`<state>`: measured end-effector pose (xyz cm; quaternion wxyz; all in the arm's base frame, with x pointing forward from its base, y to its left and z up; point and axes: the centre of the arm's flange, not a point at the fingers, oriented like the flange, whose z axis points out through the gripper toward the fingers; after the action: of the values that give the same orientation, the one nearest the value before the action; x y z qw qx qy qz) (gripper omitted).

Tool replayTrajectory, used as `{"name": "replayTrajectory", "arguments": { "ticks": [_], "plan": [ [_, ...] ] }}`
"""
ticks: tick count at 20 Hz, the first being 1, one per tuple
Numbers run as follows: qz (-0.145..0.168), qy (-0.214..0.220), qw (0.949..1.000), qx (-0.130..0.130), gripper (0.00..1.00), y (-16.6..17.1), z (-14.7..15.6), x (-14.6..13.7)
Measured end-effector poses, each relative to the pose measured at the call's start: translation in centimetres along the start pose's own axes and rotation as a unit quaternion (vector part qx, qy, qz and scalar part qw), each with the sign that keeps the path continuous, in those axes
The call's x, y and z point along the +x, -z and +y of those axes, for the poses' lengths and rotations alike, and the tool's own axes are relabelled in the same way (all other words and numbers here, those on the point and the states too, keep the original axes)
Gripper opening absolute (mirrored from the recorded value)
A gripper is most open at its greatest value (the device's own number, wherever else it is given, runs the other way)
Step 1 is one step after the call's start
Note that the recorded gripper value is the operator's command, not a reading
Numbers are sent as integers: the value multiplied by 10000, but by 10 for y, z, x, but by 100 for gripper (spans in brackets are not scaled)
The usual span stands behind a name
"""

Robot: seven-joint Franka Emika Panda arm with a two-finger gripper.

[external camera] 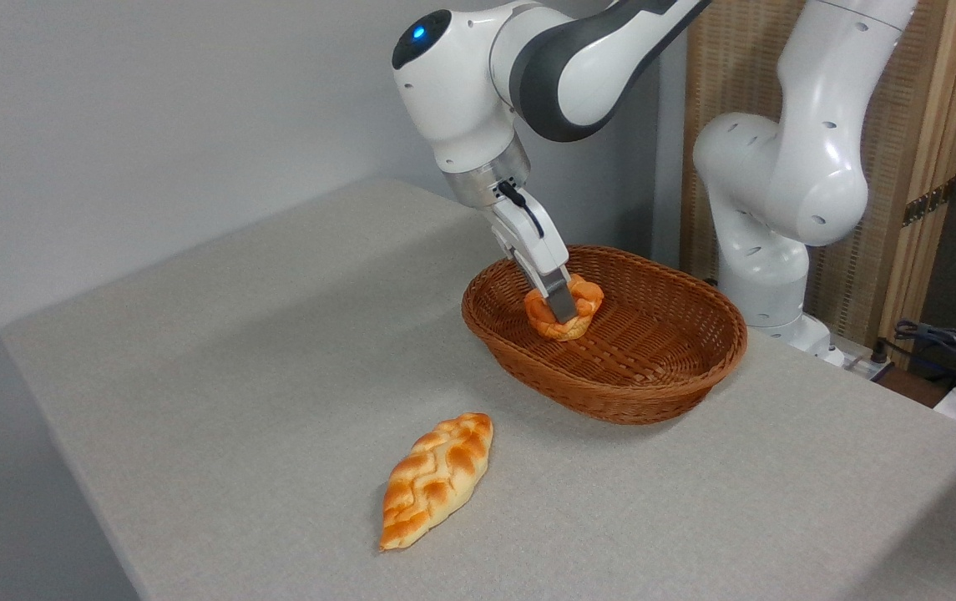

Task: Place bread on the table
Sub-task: 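Lower the gripper onto the round bun and close on it, then lift the bun out of the basket and carry it beside the braided loaf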

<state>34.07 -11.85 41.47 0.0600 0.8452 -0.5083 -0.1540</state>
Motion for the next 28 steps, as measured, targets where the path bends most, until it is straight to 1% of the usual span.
{"name": "replayTrajectory", "arguments": {
  "ticks": [3, 5, 7, 8, 9, 10, 11, 13, 14, 16, 17, 19, 20, 21, 23, 25, 26, 28],
  "plan": [
    [33, 9, 10000, 25, 19, 4, -1, 0],
    [66, 18, 10000, 47, 20, 14, -1, -1],
    [-40, 3, 10000, -56, 20, 30, 3, -4],
    [-44, -23, 10000, -74, 20, 45, 5, -6],
    [43, -39, 10000, -31, 20, 64, 4, -9],
    [193, -44, 9998, 46, 20, 83, 1, -13],
    [295, -51, 9995, 99, 20, 94, -2, -16],
    [712, -18, 9969, 326, 22, 136, -20, -33],
    [819, 20, 9958, 402, 22, 147, -28, -39],
    [1070, 131, 9915, 724, 23, 174, -54, -48],
    [1086, 180, 9899, 897, 23, 180, -66, -46],
    [953, 189, 9876, 1230, 24, 176, -91, -27],
    [881, 161, 9873, 1309, 24, 172, -97, -18],
    [757, 96, 9872, 1402, 26, 163, -105, -4],
    [412, -100, 9861, 1608, 31, 141, -118, 30],
    [157, -237, 9839, 1765, 52, 122, -130, 53],
    [123, -286, 9830, 1812, 67, 116, -135, 61],
    [123, -350, 9816, 1873, 81, 108, -141, 72]
  ]
}}
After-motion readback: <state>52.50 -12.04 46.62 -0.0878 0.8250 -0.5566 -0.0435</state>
